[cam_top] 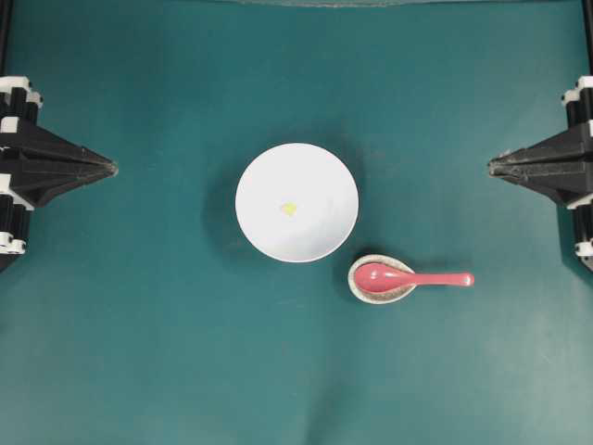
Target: Scoop the yellow hexagonal prism block from the bowl with a spoon using the right arm.
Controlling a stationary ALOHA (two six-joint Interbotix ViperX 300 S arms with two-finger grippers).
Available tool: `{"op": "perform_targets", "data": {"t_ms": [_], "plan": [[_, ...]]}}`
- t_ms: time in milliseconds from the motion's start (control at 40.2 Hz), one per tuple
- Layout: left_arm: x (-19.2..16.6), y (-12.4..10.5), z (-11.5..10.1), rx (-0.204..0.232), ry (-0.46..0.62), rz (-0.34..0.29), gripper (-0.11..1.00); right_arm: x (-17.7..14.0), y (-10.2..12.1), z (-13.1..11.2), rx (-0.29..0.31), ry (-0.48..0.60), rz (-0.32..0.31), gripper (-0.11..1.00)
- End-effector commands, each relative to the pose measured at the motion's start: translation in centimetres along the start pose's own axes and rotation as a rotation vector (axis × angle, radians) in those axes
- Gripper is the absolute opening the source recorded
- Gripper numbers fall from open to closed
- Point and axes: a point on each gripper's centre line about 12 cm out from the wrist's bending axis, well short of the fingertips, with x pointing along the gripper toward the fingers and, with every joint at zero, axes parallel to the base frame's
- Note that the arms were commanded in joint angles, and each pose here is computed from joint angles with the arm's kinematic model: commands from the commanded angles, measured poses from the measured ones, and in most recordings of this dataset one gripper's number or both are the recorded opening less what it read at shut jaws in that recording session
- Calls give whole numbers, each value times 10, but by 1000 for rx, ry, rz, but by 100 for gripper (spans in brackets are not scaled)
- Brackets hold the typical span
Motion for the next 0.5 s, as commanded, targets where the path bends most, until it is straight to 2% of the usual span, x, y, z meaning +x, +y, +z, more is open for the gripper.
{"op": "perform_targets", "data": {"t_ms": [0,25,50,323,398,472], "plan": [[4,0,6,4,21,-1,-1,3,0,7,4,-14,-2,-2],[4,0,4,0,55,-2,-1,5,0,9,7,-5,-2,-2],[4,0,4,0,57,-2,2,5,0,10,7,-8,-2,-1],[4,0,4,3,61,-2,0,6,0,13,10,-15,-3,0],[4,0,3,3,68,-2,0,6,0,13,13,-15,-3,6],[4,0,3,1,69,-2,0,6,-1,14,13,-17,-3,17]]}}
